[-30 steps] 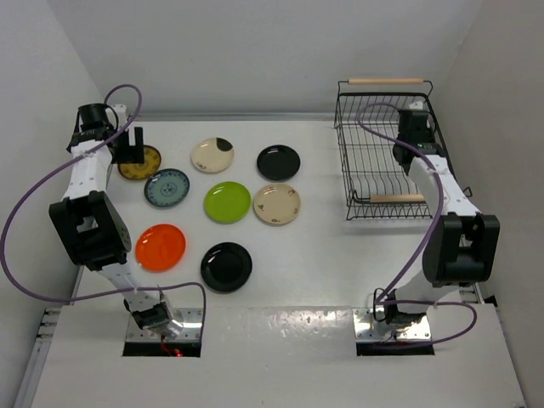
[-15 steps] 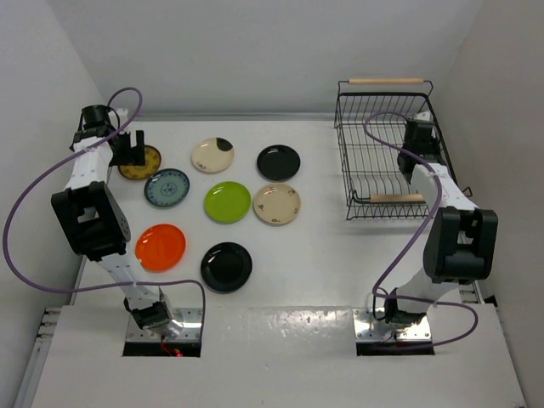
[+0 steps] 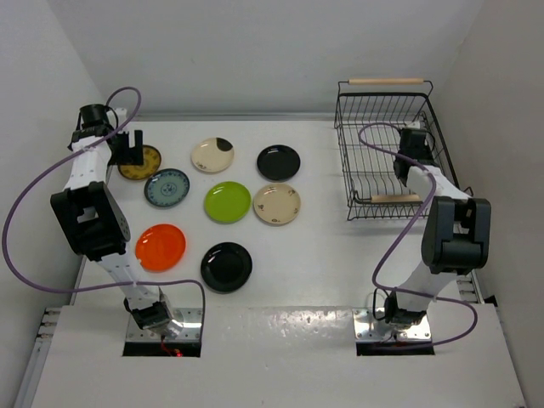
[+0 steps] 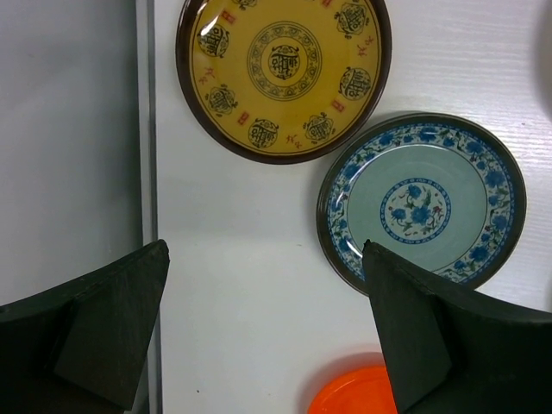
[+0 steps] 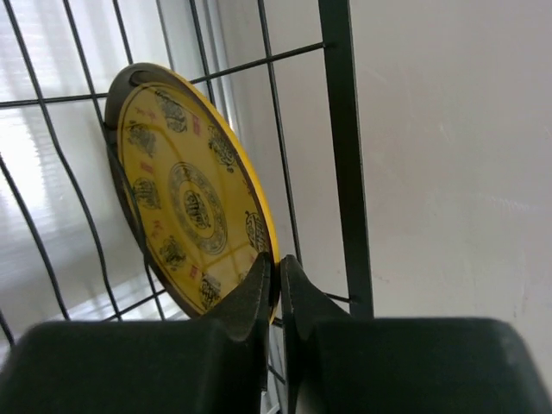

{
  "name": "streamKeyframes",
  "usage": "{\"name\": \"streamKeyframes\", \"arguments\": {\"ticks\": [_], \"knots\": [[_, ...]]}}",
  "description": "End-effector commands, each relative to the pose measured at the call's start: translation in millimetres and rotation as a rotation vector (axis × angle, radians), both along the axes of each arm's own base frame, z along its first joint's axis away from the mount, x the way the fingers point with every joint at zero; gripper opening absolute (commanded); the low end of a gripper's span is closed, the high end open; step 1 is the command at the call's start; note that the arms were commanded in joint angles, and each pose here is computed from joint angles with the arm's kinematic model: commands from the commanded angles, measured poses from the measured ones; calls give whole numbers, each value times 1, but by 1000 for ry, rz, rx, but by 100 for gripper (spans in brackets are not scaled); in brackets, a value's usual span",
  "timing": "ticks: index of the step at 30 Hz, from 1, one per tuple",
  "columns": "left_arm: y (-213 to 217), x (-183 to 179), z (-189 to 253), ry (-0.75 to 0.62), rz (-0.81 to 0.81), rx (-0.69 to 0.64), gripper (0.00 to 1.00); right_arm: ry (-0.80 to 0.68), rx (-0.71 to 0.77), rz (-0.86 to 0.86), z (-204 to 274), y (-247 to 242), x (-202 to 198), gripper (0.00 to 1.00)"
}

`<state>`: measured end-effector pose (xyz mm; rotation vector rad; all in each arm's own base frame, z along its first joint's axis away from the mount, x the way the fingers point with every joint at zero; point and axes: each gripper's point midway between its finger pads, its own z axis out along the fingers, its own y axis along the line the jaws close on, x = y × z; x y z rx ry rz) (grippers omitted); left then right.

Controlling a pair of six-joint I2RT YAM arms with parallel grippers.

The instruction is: Load the plates into the dish rack

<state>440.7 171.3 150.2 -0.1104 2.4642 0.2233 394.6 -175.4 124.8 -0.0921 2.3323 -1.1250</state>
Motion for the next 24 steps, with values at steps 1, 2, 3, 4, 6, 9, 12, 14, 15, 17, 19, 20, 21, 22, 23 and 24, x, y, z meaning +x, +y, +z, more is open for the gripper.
{"name": "streamKeyframes", "arguments": {"ticks": [1,2,3,4,6,9,12,14,15,17,19,20,21,22,23,24], "knots": [[5,4,-2,7,-3,-10,99,-66,42,12,10,3,10,6],[11,4,-5,10,7,-11,99,-68,49,7,10,3,9,11],[10,3,-10,27,18,-27,99,-84,51,3,17,3,11,19],[13,2,-13,33,28,-51,99,-94,66,-6,17,4,10,22],[22,2,-27,65,66,-94,99,-115,67,-2,26,5,11,38],[37,6,-46,86,108,-161,99,-128,83,1,38,7,12,64],[55,14,-67,96,159,-199,99,-133,97,-2,46,9,15,72],[59,25,-73,89,163,-210,99,-130,107,-5,49,10,14,78],[58,28,-90,111,157,-233,99,-149,107,-9,57,9,16,82],[61,39,-96,100,161,-247,99,-149,128,-15,57,12,15,85],[65,44,-121,129,184,-263,99,-161,153,-11,60,16,14,87],[69,51,-120,114,183,-257,99,-161,161,-8,61,18,12,87],[69,54,-125,115,192,-264,99,-154,164,-7,61,18,10,87],[70,56,-129,117,200,-270,99,-159,169,-6,62,20,10,87],[70,55,-140,132,202,-276,99,-167,169,-4,66,21,9,87],[67,56,-144,136,192,-294,99,-160,172,-4,66,22,7,87]]}}
